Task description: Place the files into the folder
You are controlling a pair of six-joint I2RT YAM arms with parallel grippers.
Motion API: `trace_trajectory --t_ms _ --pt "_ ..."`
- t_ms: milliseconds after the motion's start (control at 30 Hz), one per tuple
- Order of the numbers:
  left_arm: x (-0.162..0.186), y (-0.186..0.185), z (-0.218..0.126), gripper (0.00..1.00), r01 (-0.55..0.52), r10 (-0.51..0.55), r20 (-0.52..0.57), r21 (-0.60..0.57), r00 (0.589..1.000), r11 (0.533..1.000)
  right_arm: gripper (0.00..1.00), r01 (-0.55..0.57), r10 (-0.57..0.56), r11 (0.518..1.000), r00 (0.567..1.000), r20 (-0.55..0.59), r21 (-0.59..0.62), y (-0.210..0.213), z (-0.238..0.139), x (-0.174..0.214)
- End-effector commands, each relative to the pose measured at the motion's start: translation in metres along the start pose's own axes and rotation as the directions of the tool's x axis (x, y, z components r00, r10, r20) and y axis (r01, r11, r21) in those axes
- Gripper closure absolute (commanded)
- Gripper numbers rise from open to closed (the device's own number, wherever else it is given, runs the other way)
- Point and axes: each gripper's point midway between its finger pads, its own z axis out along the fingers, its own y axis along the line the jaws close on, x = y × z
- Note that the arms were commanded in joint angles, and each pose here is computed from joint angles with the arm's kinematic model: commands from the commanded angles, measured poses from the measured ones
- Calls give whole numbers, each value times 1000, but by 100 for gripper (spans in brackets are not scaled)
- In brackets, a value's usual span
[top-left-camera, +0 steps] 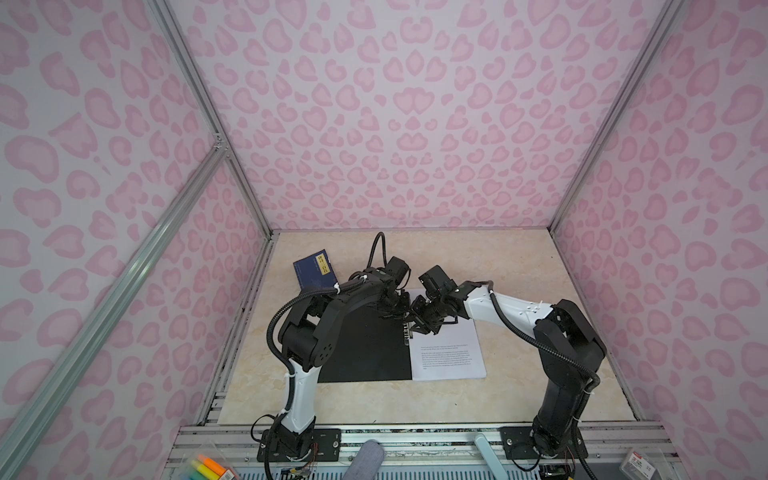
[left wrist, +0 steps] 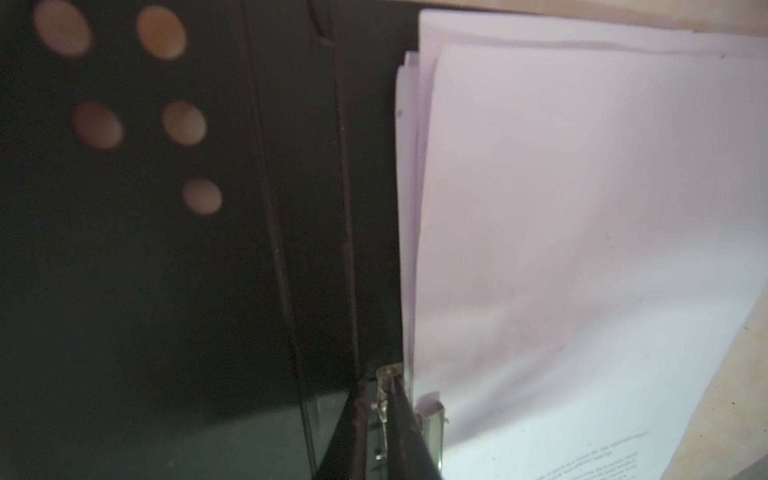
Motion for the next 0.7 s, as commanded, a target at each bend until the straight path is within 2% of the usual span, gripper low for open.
trace_trajectory --t_ms 0,267,400,667 --pt "5 0 5 89 5 -5 -27 -2 1000 1000 67 8 -8 1000 1000 6 -16 6 4 -4" --pt "6 0 7 97 11 -11 -32 0 999 1000 70 5 -5 1000 1000 4 -19 9 8 -7" --pt "7 1 9 97 19 -19 -38 -2 999 1000 72 1 -1 1000 1000 -5 -18 7 11 -4" --pt "8 4 10 97 42 -42 -37 -19 998 999 84 -9 9 1000 1000 -15 -19 -3 16 2"
